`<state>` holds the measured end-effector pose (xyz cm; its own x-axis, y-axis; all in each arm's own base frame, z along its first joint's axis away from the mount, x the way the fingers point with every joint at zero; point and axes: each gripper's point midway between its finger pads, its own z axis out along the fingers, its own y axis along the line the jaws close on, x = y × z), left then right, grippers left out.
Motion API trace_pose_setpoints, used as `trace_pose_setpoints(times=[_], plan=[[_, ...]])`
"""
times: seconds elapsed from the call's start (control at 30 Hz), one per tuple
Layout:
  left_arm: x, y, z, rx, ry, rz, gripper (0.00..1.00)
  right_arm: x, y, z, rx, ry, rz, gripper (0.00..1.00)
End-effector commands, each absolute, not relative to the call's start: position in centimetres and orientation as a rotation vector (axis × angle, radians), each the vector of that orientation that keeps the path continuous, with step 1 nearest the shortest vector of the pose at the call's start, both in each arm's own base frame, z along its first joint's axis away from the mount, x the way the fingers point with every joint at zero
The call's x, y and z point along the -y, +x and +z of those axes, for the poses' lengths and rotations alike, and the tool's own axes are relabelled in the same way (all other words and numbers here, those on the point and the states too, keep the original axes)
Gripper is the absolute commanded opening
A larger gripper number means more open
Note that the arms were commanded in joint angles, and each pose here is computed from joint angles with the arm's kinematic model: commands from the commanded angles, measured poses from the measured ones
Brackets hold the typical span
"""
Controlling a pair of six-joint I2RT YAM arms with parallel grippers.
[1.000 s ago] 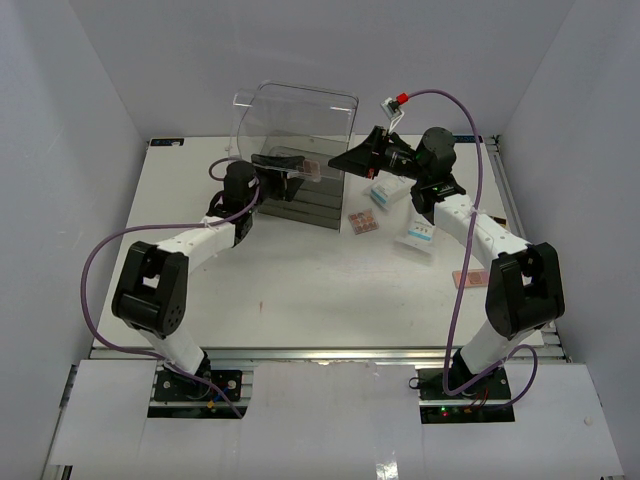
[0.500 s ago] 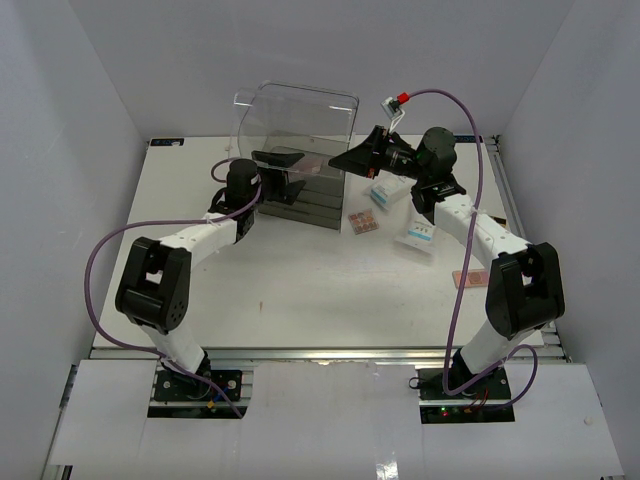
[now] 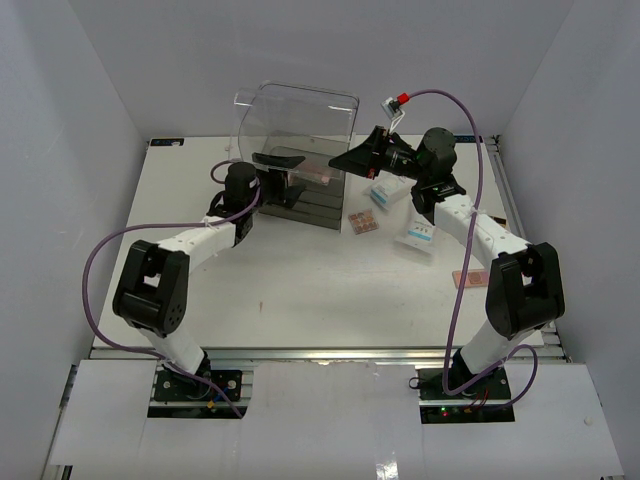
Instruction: Organize the makeup
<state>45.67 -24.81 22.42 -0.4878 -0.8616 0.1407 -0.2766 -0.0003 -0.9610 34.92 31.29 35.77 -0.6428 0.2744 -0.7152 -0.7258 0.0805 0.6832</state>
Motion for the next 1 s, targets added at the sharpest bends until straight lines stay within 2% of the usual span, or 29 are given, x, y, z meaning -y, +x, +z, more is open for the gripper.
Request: trace_pose_setpoints(times=[0.0, 0.13, 0.27, 0.4, 0.5, 0.77, 0.97], plan=[[25.5, 41.5, 24.0, -1.829, -1.023, -1.585, 0.87, -30.5, 33.2, 40.2, -1.431, -0.559, 1.634, 0.12], [24.5, 38.6, 23.7, -1.828, -0.969, -1.577, 0.85, -30.6, 33.2, 40.2, -1.435, -0.560, 1.632, 0.12], [22.7, 34.9, 19.6, -1.873, -0.947, -1.505, 0.81, -30.5, 33.1, 40.4, -1.430, -0.567, 1.621, 0.12], [20.4, 33.0, 20.1, -1.772, -0.819, -1.487, 0.64, -30.5, 33.0, 40.3, -1.433, -0.573, 1.618, 0.12], [18.9, 32.4, 21.3, -1.709, -0.697, -1.453, 0.57, -30.4, 32.9, 40.1, -1.436, -0.580, 1.608, 0.12], [17.4, 33.6, 25.7, -1.638, -0.515, -1.321, 0.58, -30.5, 33.2, 39.1, -1.455, -0.579, 1.598, 0.12], [17.5, 34.1, 26.6, -1.612, -0.492, -1.327, 0.63, -30.5, 33.4, 39.0, -1.456, -0.582, 1.592, 0.12]])
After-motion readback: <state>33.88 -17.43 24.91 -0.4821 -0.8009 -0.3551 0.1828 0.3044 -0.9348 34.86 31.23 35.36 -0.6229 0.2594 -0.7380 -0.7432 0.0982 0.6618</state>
